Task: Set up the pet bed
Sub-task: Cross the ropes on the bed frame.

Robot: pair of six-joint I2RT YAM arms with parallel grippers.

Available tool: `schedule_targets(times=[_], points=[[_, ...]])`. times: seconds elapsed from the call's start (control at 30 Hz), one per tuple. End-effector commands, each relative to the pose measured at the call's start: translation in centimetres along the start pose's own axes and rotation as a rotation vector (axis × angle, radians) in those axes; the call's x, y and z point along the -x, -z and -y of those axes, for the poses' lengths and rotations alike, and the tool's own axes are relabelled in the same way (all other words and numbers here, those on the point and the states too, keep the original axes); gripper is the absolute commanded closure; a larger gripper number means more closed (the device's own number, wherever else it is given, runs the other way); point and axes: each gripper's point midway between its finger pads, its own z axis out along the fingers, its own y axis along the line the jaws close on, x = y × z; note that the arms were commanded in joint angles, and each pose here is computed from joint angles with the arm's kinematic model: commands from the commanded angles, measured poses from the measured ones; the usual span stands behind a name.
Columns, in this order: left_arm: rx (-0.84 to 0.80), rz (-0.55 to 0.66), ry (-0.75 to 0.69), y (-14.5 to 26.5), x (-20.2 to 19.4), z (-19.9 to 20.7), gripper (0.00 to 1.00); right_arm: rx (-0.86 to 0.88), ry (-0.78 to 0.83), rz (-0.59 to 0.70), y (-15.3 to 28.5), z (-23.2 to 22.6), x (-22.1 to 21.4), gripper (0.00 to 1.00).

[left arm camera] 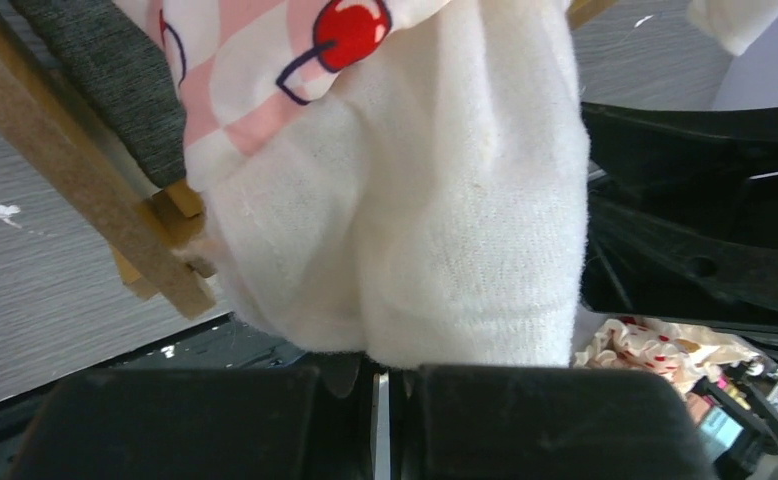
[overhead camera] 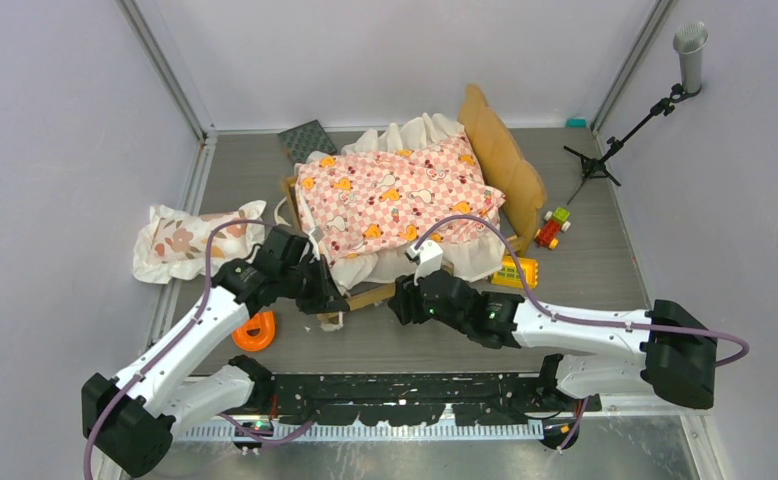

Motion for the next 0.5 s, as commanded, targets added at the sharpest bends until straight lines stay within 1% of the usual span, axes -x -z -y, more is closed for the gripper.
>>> schedule_targets(times=[0.0, 0.13, 0.23, 0.33, 0.4, 0.47], points=[[-0.112, 0.035, 0.011, 0.4, 0.9, 2.5, 1.00, 0.064, -0.039, 0.075, 0.4, -1.3, 1.6, 0.47], [-0.137, 0.025, 0.017, 0.3, 0.8, 3.0, 1.00, 0.062, -0.045, 0.067, 0.2, -1.2, 1.2, 0.47], [-0.109, 0.023, 0.006, -0.1, 0.7, 2.2, 0.98, 0.060, -0.050, 0.063, 0.2, -1.1, 0.9, 0.47], [-0.002, 0.040, -0.008, -0.5, 0.4, -0.5, 0.88, 0.062, -0.053, 0.061, 0.3, -1.0, 0.7, 0.46], [0.075, 0.057, -0.012, -0.5, 0.0, -2.5, 0.78, 0.058, -0.054, 0.061, 0.4, -0.8, 0.5, 0.46], [0.111, 0.074, -0.006, -0.3, -0.5, -3.8, 0.67, 0.055, -0.056, 0.062, 0.4, -0.7, 0.4, 0.46]])
